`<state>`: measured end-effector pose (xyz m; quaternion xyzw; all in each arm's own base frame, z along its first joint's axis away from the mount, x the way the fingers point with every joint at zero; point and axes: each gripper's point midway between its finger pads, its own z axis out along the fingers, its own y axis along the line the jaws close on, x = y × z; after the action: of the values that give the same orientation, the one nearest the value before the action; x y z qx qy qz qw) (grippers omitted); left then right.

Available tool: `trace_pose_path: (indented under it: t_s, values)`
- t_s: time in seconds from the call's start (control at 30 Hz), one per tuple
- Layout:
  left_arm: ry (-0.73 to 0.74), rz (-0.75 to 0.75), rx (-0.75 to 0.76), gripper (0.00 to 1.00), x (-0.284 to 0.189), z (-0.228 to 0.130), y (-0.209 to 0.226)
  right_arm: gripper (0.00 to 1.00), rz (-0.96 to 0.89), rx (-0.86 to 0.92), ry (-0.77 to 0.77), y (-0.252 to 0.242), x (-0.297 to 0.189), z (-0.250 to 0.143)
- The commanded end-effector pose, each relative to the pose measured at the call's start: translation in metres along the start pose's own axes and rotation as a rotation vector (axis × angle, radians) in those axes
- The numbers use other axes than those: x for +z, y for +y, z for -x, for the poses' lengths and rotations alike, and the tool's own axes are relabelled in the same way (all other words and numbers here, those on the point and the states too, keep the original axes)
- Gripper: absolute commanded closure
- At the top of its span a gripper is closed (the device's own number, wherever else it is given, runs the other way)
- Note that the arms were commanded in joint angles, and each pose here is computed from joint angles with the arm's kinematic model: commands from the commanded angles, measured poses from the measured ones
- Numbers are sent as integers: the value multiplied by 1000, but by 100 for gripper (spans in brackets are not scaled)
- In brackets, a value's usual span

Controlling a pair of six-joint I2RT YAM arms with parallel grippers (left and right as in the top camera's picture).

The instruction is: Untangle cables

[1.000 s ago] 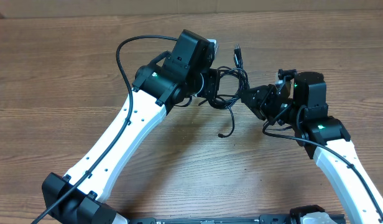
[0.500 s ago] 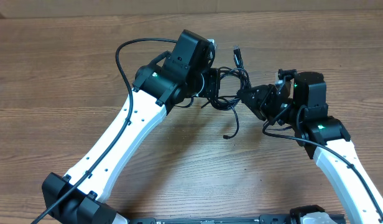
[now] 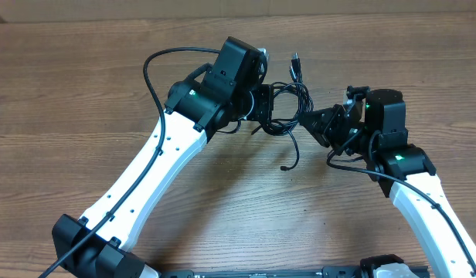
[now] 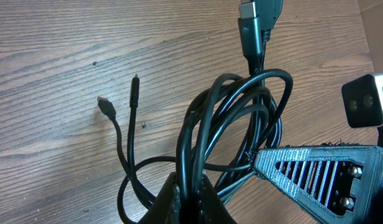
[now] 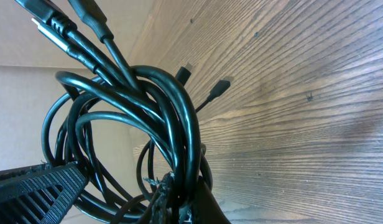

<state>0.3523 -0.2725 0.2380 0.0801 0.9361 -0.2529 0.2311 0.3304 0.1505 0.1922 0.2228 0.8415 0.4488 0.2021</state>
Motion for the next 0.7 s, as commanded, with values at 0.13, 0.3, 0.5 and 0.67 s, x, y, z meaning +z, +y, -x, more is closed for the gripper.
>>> trace_pose_path:
  t_s: [0.13,0.3,0.5,0.67]
  values:
    - [-61,86,37,96,-9,12,11,96,-118,-64,-55,-22,-2,8]
    - [-61,103,68,96,-10,12,14,96,-279,-71,-105,-55,-9,13]
    - [-71,127,69,96,-10,14,18,96,-346,-98,-110,-68,-13,12]
    - [-71,127,68,96,-10,14,18,96,-356,-114,-99,-70,-14,11]
